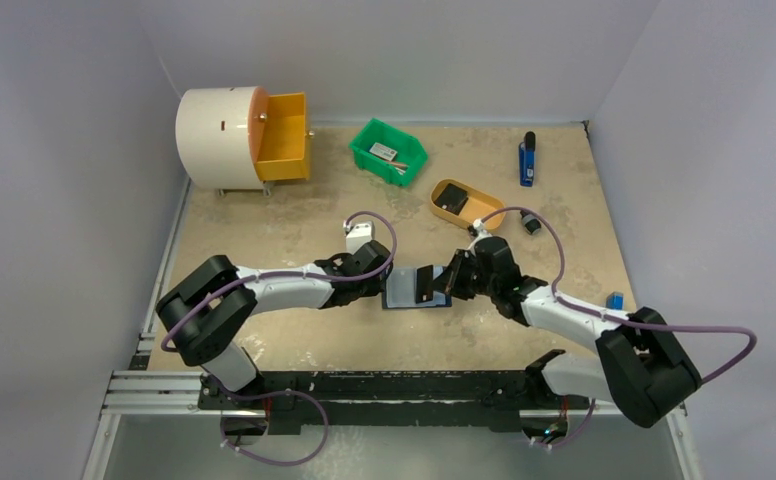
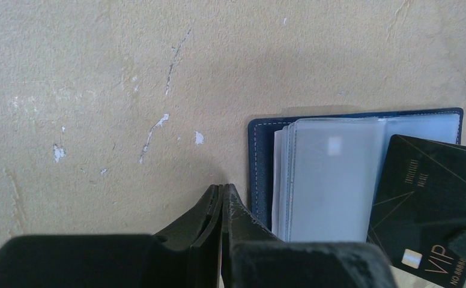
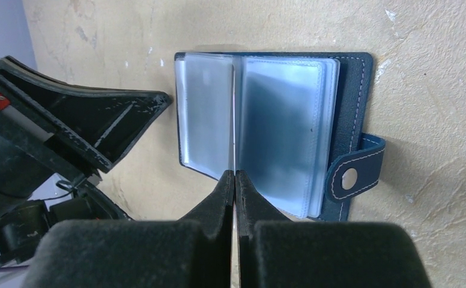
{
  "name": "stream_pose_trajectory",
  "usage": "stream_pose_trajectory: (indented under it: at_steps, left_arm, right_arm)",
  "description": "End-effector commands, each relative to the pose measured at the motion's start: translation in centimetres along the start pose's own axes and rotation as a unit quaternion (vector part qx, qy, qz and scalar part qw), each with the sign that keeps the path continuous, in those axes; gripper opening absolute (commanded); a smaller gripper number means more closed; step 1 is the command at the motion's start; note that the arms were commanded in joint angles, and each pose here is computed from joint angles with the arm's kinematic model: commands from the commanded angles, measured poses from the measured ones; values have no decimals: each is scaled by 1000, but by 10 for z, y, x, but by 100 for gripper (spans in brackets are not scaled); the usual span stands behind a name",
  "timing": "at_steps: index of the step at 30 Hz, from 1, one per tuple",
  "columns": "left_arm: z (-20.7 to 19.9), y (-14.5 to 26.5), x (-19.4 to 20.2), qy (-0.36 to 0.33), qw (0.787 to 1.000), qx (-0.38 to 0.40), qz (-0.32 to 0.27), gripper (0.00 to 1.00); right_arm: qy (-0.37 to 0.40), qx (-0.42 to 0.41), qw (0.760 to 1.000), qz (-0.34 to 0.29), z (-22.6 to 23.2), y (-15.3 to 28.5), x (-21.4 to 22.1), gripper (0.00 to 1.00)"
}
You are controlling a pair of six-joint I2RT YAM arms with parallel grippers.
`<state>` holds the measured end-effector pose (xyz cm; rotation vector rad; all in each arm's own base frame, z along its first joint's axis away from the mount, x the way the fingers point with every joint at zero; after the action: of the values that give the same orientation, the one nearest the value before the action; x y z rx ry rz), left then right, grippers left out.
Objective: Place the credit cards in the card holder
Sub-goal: Insert the credit card into the card holder.
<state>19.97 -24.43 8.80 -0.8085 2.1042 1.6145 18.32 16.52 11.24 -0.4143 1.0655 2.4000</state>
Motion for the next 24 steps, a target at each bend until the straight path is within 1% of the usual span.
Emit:
stream_pose_trajectory:
  at_steps: [1,15,24]
  left_arm:
    - [1,-4,3,11,1000,4,7,0]
    - [0,-6,5,8,1000,5,13,0]
    - [0,-6,5,7,1000,4,13,0]
  right_arm:
    - [21,-25,999,-1,6,-5,-6,0]
    - [17,-56,998,11,11,-11,-6,0]
    - [-2,-42,998,36,5,-16,1,0]
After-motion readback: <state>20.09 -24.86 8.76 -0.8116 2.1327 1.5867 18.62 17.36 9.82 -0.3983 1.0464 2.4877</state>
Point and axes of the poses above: each gripper's point midway between its finger pads, its own y axis back along the fingers, its own z axis along the line the jaws close on, x = y × z, the point moved 9 cm from there along y, back along the fingers, and after that the axes turned 3 degrees about y, right-handed, at the moved point
